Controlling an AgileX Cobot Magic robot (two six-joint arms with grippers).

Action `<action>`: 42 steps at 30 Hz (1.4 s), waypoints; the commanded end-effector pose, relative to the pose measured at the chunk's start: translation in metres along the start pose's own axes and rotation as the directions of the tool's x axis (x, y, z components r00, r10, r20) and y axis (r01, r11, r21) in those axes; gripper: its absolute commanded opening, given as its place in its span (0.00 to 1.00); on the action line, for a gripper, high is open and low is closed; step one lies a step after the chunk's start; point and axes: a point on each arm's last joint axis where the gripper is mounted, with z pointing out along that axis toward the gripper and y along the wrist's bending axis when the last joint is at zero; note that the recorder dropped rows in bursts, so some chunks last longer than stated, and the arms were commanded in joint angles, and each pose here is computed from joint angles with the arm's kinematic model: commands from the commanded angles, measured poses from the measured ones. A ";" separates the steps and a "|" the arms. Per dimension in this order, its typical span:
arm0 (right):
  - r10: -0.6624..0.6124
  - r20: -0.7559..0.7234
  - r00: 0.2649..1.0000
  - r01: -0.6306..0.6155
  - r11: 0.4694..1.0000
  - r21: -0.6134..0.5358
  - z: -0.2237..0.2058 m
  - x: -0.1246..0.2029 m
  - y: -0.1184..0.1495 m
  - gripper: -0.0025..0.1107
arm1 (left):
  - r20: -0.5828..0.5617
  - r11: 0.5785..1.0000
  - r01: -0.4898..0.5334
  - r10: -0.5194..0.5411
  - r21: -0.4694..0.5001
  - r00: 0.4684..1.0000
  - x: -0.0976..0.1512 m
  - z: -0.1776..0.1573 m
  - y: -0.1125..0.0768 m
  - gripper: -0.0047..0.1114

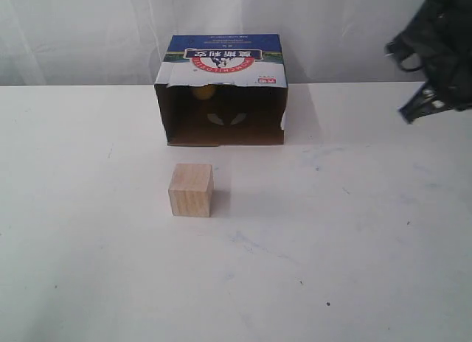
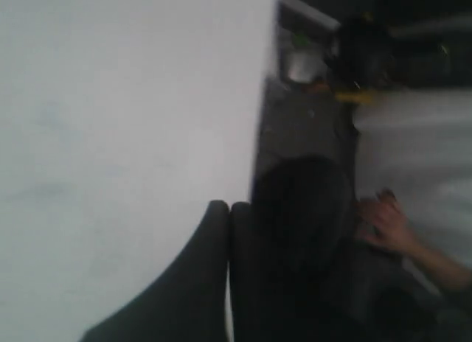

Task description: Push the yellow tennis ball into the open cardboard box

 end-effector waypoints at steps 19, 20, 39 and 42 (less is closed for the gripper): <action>0.601 0.357 0.715 -0.418 0.777 -0.471 -0.134 0.044 -0.141 0.02 | 0.004 1.000 0.014 -0.014 0.008 1.000 0.000 0.000 -0.001 0.04; 0.605 0.390 0.694 -0.415 0.779 -0.470 -0.146 0.051 -0.147 0.02 | 0.004 1.000 0.014 -0.014 0.008 1.000 0.000 0.000 -0.001 0.04; 0.639 0.704 0.308 -0.265 0.769 -0.582 -0.285 0.251 -0.153 0.02 | 0.004 1.000 0.014 -0.014 0.008 1.000 0.000 0.000 -0.001 0.04; 0.633 0.730 0.256 -0.231 0.774 -0.590 -0.284 0.278 -0.145 0.02 | 0.004 1.000 0.014 -0.014 0.008 1.000 0.000 0.000 -0.001 0.04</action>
